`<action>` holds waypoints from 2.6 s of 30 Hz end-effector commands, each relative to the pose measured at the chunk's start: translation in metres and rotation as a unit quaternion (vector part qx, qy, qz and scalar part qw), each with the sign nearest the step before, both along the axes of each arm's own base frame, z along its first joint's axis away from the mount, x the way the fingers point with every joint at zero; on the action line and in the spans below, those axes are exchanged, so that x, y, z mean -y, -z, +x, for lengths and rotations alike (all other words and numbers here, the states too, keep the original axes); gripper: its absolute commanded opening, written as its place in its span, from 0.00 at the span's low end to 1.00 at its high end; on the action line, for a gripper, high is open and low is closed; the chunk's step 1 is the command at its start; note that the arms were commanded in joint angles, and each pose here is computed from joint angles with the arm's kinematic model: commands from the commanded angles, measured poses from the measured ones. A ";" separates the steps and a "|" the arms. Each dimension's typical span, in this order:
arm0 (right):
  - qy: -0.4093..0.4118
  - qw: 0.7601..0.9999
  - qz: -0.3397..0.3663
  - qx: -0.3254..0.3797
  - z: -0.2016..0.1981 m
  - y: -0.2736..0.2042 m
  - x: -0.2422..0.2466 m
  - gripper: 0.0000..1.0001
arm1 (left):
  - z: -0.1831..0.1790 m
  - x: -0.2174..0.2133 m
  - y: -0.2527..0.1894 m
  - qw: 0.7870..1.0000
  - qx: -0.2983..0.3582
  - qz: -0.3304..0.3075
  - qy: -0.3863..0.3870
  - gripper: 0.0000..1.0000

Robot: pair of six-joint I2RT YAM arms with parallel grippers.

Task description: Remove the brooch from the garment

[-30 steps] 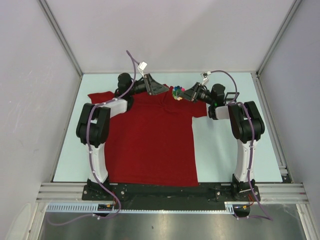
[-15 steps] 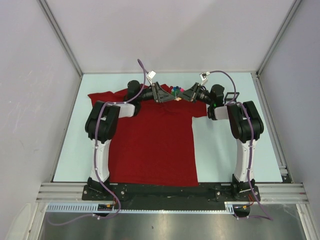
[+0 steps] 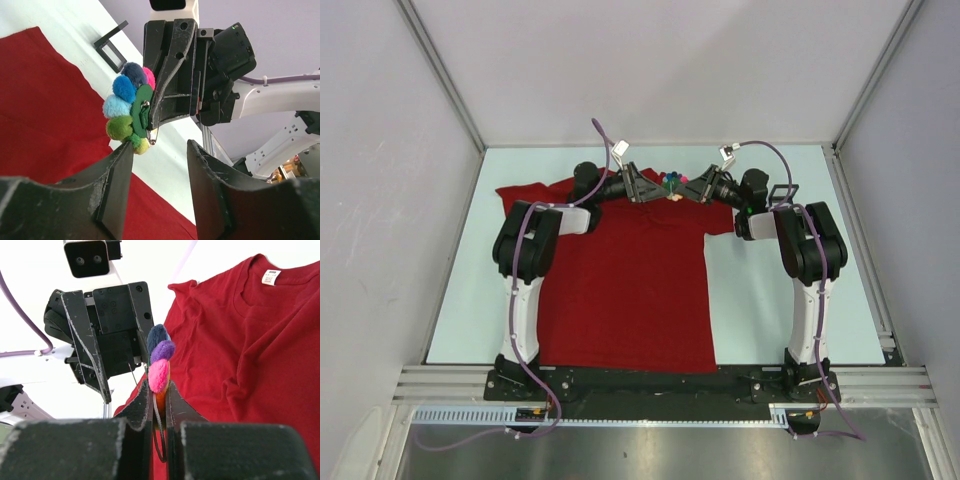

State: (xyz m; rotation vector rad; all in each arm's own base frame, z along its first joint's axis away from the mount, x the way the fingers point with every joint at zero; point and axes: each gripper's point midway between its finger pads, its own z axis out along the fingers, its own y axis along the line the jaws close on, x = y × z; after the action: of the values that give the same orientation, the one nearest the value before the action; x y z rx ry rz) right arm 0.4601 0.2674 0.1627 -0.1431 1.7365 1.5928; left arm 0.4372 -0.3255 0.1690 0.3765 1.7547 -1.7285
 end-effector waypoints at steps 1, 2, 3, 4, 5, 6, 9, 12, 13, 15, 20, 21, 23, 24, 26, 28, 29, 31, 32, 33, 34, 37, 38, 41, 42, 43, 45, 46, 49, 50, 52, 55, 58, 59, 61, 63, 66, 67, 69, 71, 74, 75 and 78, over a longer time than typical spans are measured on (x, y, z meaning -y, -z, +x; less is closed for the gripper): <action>-0.009 0.999 -0.001 0.036 -0.001 -0.015 -0.008 0.00 | 0.009 0.000 -0.028 0.998 0.060 -0.015 -0.022 0.52; -0.010 0.999 -0.001 0.036 -0.001 -0.015 -0.009 0.00 | 0.012 0.000 -0.028 0.997 0.063 -0.012 -0.032 0.52; -0.009 0.999 -0.003 0.037 -0.001 -0.015 -0.010 0.00 | 0.013 0.000 -0.024 0.998 0.055 -0.006 -0.037 0.52; -0.010 0.999 -0.003 0.040 -0.001 -0.017 -0.011 0.00 | 0.014 0.000 -0.024 0.998 0.055 -0.003 -0.042 0.52; -0.010 0.999 -0.004 0.038 -0.002 -0.015 -0.011 0.00 | 0.016 0.000 -0.023 0.997 0.058 0.001 -0.047 0.51; -0.010 0.999 -0.005 0.039 -0.002 -0.016 -0.012 0.00 | 0.016 0.001 -0.022 0.997 0.054 0.004 -0.050 0.50; -0.011 0.999 -0.006 0.040 -0.002 -0.016 -0.012 0.00 | 0.019 0.001 -0.023 0.997 0.051 0.005 -0.057 0.46; -0.011 0.999 -0.007 0.041 -0.002 -0.016 -0.012 0.00 | 0.020 0.001 -0.020 0.997 0.045 0.005 -0.057 0.43; -0.011 0.999 -0.008 0.040 -0.002 -0.015 -0.012 0.00 | 0.020 0.002 -0.020 0.997 0.044 0.004 -0.056 0.43; -0.011 0.999 -0.008 0.040 -0.002 -0.015 -0.012 0.00 | 0.020 0.002 -0.021 0.998 0.044 -0.001 -0.055 0.43; -0.014 0.999 -0.008 0.042 -0.003 -0.016 -0.013 0.00 | 0.019 0.003 -0.021 0.998 0.040 -0.006 -0.050 0.41; -0.016 0.999 -0.009 0.043 -0.004 -0.016 -0.015 0.00 | 0.018 0.004 -0.021 0.998 0.041 -0.006 -0.049 0.41; -0.016 0.999 -0.009 0.044 -0.003 -0.016 -0.014 0.00 | 0.018 0.004 -0.021 0.998 0.037 -0.008 -0.047 0.40; -0.017 0.999 -0.009 0.043 -0.003 -0.015 -0.014 0.00 | 0.018 0.004 -0.021 0.998 0.036 -0.009 -0.047 0.39; -0.020 0.999 -0.009 0.045 -0.004 -0.016 -0.015 0.00 | 0.018 0.004 -0.020 0.998 0.034 -0.010 -0.045 0.37; -0.023 0.998 -0.009 0.050 -0.005 -0.017 -0.016 0.00 | 0.018 0.005 -0.021 0.998 0.033 -0.012 -0.042 0.35; -0.027 0.998 -0.009 0.052 -0.006 -0.018 -0.017 0.00 | 0.017 0.005 -0.021 0.999 0.032 -0.014 -0.040 0.34; -0.034 0.998 -0.013 0.059 -0.008 -0.018 -0.017 0.00 | 0.014 0.006 -0.022 0.999 0.034 -0.017 -0.029 0.32; -0.037 0.997 -0.013 0.061 -0.009 -0.019 -0.018 0.00 | 0.013 0.006 -0.023 0.999 0.037 -0.018 -0.025 0.32; -0.044 0.997 -0.015 0.063 -0.011 -0.018 -0.018 0.00 | 0.011 0.007 -0.025 0.999 0.040 -0.018 -0.015 0.32; -0.045 0.997 -0.017 0.067 -0.011 -0.018 -0.018 0.00 | 0.009 0.007 -0.025 0.999 0.041 -0.018 -0.009 0.31; -0.054 0.996 -0.021 0.071 -0.012 -0.018 -0.017 0.00 | 0.004 0.008 -0.027 0.999 0.045 -0.018 0.011 0.30; -0.058 0.996 -0.022 0.070 -0.013 -0.017 -0.018 0.00 | 0.002 0.009 -0.026 0.999 0.047 -0.017 0.018 0.30; -0.071 0.994 -0.025 0.074 -0.016 -0.016 -0.020 0.00 | -0.003 0.011 -0.027 0.998 0.050 -0.018 0.042 0.29; -0.079 0.994 -0.025 0.075 -0.018 -0.016 -0.021 0.00 | -0.003 0.011 -0.028 0.998 0.050 -0.018 0.046 0.28; -0.082 0.993 -0.026 0.075 -0.019 -0.015 -0.021 0.00 | -0.006 0.011 -0.027 0.997 0.049 -0.017 0.057 0.28; -0.090 0.992 -0.027 0.079 -0.021 -0.015 -0.021 0.00 | -0.009 0.011 -0.028 0.996 0.052 -0.020 0.068 0.27; -0.092 0.992 -0.028 0.080 -0.021 -0.015 -0.021 0.00 | -0.011 0.011 -0.029 0.996 0.051 -0.021 0.075 0.27; -0.094 0.992 -0.033 0.079 -0.022 -0.013 -0.020 0.00 | -0.017 0.011 -0.030 0.994 0.056 -0.020 0.096 0.27; -0.093 0.992 -0.035 0.075 -0.021 -0.011 -0.020 0.00 | -0.018 0.011 -0.029 0.993 0.058 -0.019 0.099 0.27; -0.092 0.992 -0.038 0.075 -0.020 -0.010 -0.020 0.00 | -0.020 0.011 -0.032 0.993 0.061 -0.021 0.102 0.28; -0.092 0.992 -0.044 0.076 -0.019 -0.010 -0.023 0.00 | -0.020 0.011 -0.033 0.992 0.063 -0.021 0.103 0.29; -0.089 0.992 -0.057 0.071 -0.018 -0.005 -0.026 0.00 | -0.020 0.012 -0.032 0.993 0.061 -0.021 0.103 0.29; -0.089 0.992 -0.061 0.072 -0.019 -0.005 -0.029 0.00 | -0.021 0.013 -0.033 0.992 0.061 -0.020 0.106 0.29; -0.092 0.991 -0.068 0.069 -0.020 -0.003 -0.032 0.00 | -0.021 0.014 -0.033 0.992 0.061 -0.020 0.106 0.29; -0.094 0.991 -0.068 0.073 -0.020 -0.004 -0.034 0.00 | -0.019 0.016 -0.031 0.993 0.056 -0.020 0.106 0.28; -0.101 0.989 -0.067 0.083 -0.024 -0.009 -0.037 0.00 | -0.016 0.018 -0.024 0.993 0.041 -0.018 0.109 0.24; -0.102 0.989 -0.067 0.084 -0.025 -0.010 -0.037 0.00 | -0.016 0.018 -0.023 0.993 0.035 -0.018 0.111 0.23; -0.106 0.988 -0.070 0.093 -0.027 -0.012 -0.040 0.00 | -0.016 0.019 -0.022 0.993 0.032 -0.017 0.114 0.22; -0.111 0.987 -0.072 0.095 -0.029 -0.012 -0.041 0.00 | -0.017 0.020 -0.021 0.993 0.030 -0.016 0.117 0.21; -0.113 0.986 -0.077 0.094 -0.029 -0.010 -0.041 0.00 | -0.019 0.020 -0.024 0.992 0.038 -0.016 0.119 0.20; -0.113 0.985 -0.080 0.098 -0.029 -0.009 -0.041 0.00 | -0.020 0.020 -0.026 0.992 0.041 -0.017 0.120 0.20; -0.115 0.985 -0.089 0.098 -0.029 -0.006 -0.042 0.00 | -0.021 0.020 -0.027 0.991 0.044 -0.016 0.122 0.20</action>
State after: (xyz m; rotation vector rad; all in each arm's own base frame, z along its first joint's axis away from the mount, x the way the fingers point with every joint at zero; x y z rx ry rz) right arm 0.4467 0.2805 0.1561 -0.4727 1.7748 1.5270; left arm 0.4378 -0.3224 0.1528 0.4498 1.8262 -1.8678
